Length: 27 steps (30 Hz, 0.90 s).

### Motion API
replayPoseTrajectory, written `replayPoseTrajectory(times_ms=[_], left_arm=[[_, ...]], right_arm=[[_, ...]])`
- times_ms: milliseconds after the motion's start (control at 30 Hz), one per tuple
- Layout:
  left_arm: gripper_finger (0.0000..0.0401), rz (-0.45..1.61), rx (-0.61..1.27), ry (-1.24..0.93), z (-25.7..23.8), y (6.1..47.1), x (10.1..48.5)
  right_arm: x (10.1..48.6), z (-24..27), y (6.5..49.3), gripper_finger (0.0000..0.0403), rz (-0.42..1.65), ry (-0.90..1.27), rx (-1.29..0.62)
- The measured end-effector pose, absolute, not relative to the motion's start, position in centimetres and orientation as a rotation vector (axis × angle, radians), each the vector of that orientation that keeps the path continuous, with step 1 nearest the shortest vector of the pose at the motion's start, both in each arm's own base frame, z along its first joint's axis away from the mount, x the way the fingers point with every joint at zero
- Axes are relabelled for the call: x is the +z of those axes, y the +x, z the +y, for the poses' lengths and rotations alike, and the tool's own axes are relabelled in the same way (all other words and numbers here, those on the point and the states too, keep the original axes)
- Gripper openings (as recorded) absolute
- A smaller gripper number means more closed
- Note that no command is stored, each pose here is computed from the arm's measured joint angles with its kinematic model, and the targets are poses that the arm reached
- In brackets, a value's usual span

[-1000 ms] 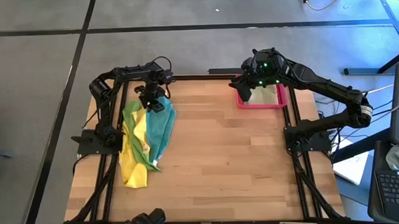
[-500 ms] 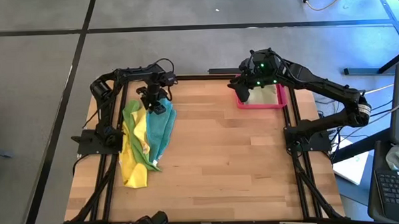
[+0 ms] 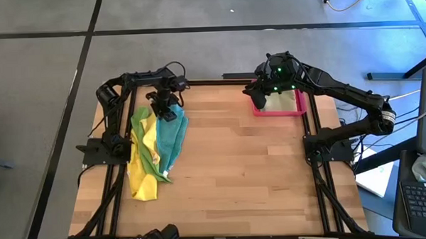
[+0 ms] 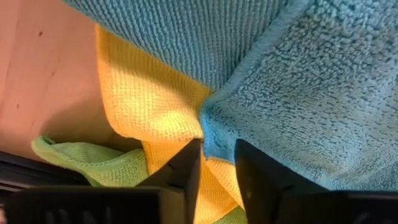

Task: Fold microfiber towels
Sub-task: Fold the blue towel

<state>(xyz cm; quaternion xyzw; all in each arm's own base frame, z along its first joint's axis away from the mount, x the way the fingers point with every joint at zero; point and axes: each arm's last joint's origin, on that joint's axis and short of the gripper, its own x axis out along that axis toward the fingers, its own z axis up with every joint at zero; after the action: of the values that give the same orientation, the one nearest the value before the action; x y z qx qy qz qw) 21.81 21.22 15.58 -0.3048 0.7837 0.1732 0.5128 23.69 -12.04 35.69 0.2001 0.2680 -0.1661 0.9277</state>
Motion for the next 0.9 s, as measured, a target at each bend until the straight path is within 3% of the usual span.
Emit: replayPoseTrajectory(times_ms=[200,533,900], left_arm=[[0.0007,1.879,0.394,-0.736,21.2,21.8,15.6],[0.0001,1.836,0.347,-0.689,21.3,23.1,18.6],[0.0000,1.508,0.306,-0.597,17.6,25.3,29.0]], right_arm=[[35.7,-12.0,23.7,0.0129,0.549,0.409,-0.340],[35.8,-12.1,23.8,0.0129,0.537,0.399,-0.338],[35.7,-12.3,24.1,0.0129,0.544,0.308,-0.311]])
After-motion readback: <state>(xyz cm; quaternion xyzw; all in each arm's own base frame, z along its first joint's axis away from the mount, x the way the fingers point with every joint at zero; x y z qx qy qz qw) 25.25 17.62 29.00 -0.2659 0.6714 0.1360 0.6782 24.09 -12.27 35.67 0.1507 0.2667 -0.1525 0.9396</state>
